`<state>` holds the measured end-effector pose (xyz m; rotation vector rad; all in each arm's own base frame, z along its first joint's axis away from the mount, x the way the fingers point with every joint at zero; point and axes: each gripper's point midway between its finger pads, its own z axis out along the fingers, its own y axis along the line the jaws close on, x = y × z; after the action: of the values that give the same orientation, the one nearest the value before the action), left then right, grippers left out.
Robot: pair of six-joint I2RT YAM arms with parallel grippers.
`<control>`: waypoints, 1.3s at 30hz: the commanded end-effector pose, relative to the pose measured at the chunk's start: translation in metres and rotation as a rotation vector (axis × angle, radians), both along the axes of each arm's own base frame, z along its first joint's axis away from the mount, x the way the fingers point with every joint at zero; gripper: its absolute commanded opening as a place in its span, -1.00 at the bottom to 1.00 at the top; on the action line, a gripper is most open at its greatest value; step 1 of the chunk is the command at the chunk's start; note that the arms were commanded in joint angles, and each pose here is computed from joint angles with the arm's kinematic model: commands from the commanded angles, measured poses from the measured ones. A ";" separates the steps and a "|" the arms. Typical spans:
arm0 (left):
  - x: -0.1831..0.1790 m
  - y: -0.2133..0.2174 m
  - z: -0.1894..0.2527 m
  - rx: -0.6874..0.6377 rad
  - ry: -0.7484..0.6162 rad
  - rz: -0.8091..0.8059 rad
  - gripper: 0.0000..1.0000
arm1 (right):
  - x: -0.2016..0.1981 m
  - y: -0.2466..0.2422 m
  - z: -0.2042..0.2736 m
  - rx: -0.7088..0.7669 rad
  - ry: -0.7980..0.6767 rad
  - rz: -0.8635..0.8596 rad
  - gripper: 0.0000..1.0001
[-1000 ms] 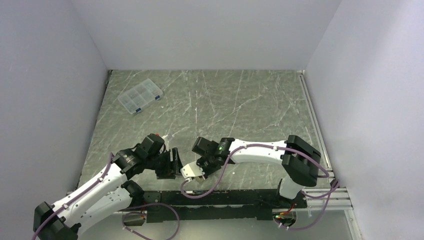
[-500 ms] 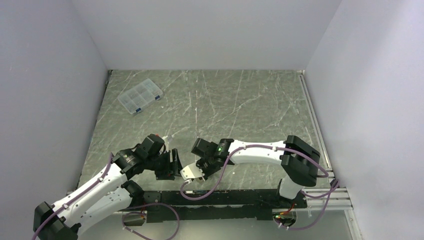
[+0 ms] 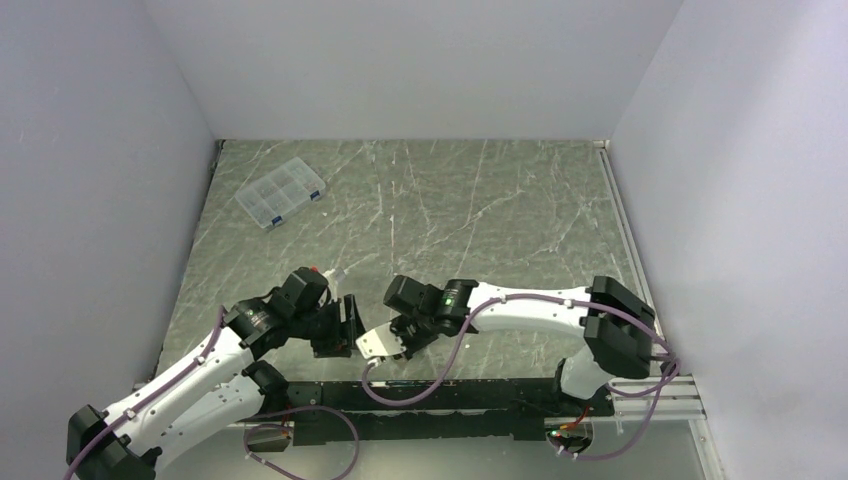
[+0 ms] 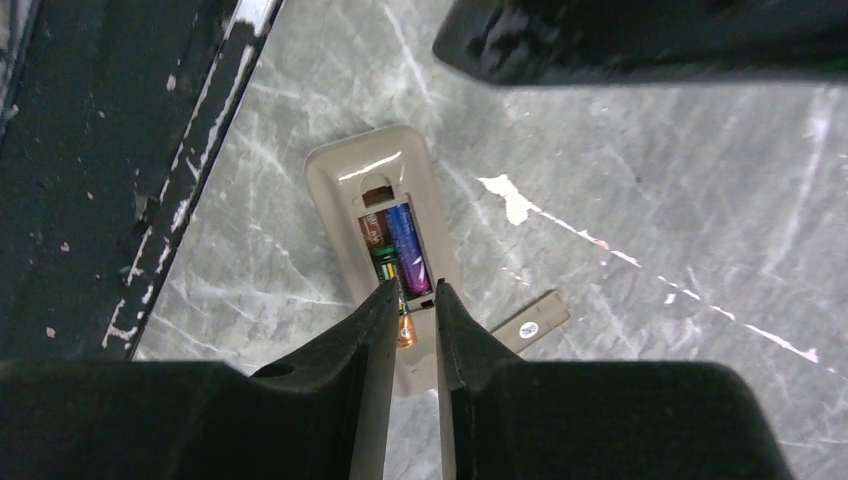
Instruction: Load the batteries into the remote control
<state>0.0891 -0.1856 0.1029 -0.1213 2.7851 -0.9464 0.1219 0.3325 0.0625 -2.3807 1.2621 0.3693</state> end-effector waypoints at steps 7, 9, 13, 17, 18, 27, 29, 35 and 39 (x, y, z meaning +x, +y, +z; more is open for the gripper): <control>0.013 -0.013 0.006 -0.056 -0.033 0.016 0.36 | 0.014 0.009 0.054 0.253 -0.014 -0.221 -0.66; 0.014 -0.014 0.005 -0.057 -0.031 0.017 0.36 | 0.018 0.007 0.062 0.300 -0.002 -0.291 -0.66; 0.013 -0.016 0.000 -0.065 -0.010 0.021 0.36 | 0.031 0.000 0.075 0.373 0.042 -0.506 -0.63; 0.013 -0.020 -0.006 -0.081 0.010 0.028 0.35 | 0.043 -0.012 0.078 0.402 0.057 -0.704 -0.63; 0.013 -0.021 -0.007 -0.087 0.015 0.029 0.35 | 0.046 -0.015 0.078 0.410 0.067 -0.758 -0.63; 0.015 -0.031 -0.019 -0.119 0.057 0.035 0.33 | 0.037 -0.032 0.065 0.373 0.264 -1.043 -0.63; 0.016 -0.034 -0.021 -0.134 0.061 0.034 0.32 | 0.033 -0.033 0.060 0.383 0.305 -1.089 -0.55; 0.017 -0.042 -0.031 -0.161 0.093 0.041 0.29 | 0.020 -0.029 0.051 0.361 0.456 -1.161 -0.45; 0.018 -0.047 -0.039 -0.165 0.118 0.044 0.29 | 0.020 -0.024 0.046 0.327 0.528 -1.213 -0.45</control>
<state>0.1009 -0.2184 0.0581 -0.2743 2.8341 -1.0984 0.1442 0.2963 0.1035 -1.0534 2.2656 0.6048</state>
